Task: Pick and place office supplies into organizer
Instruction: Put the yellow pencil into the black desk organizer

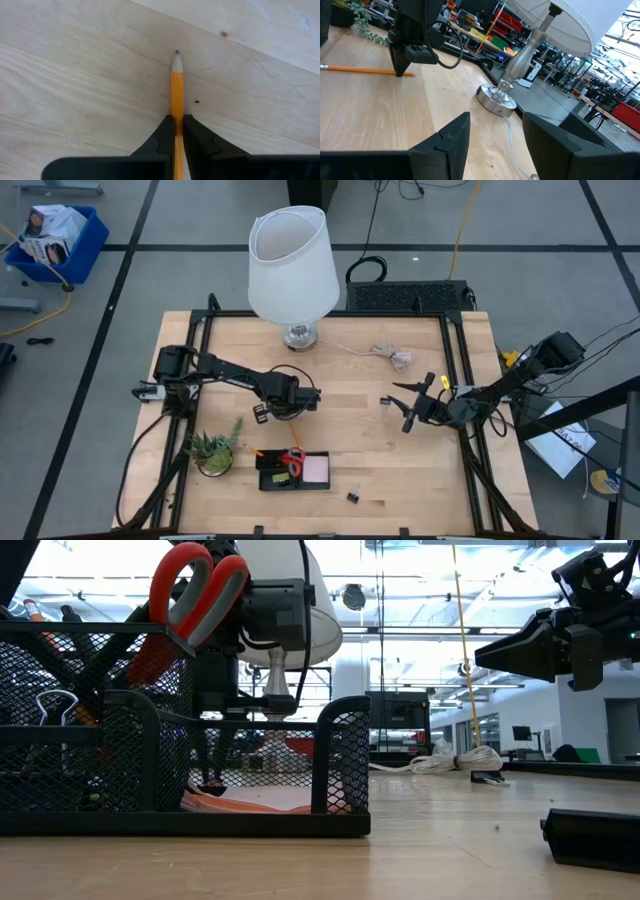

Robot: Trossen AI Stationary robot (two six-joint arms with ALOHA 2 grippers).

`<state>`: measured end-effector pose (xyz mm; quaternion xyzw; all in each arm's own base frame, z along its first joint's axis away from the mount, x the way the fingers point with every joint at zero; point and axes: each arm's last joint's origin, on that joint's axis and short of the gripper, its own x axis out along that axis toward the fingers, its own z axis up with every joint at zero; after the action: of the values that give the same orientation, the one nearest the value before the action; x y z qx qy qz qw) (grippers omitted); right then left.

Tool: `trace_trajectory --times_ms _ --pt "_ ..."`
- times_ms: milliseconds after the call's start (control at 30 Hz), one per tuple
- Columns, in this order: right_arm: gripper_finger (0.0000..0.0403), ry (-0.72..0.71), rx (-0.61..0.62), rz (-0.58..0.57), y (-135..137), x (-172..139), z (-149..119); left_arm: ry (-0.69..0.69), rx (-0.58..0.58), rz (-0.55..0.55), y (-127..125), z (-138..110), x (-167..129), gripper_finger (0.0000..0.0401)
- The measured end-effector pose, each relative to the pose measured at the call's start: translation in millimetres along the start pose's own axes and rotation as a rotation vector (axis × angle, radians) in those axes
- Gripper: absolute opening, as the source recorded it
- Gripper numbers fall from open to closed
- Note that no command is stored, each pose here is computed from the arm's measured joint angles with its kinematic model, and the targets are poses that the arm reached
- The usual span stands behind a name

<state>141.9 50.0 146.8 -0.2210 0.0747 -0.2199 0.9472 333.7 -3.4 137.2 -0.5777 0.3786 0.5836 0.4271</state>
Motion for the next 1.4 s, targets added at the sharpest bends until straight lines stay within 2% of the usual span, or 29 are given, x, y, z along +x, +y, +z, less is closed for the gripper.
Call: trace_trajectory --times_ms 300,567,1133,1400 --pt "0.0175 0.0 0.0 0.0 0 0 0 -0.007 0.013 -0.019 2 -4 -5 0.0021" --pt "0.0175 0.002 -0.003 0.001 0 0 0 -0.089 0.023 -0.081 7 -11 -14 0.0015" --pt "0.0174 0.0 0.0 0.0 0 0 0 -0.143 0.091 -0.112 9 -17 -16 0.0003" --pt "0.0177 0.0 0.0 0.0 0 0 0 -0.14 0.106 -0.116 9 -18 -17 0.0029"
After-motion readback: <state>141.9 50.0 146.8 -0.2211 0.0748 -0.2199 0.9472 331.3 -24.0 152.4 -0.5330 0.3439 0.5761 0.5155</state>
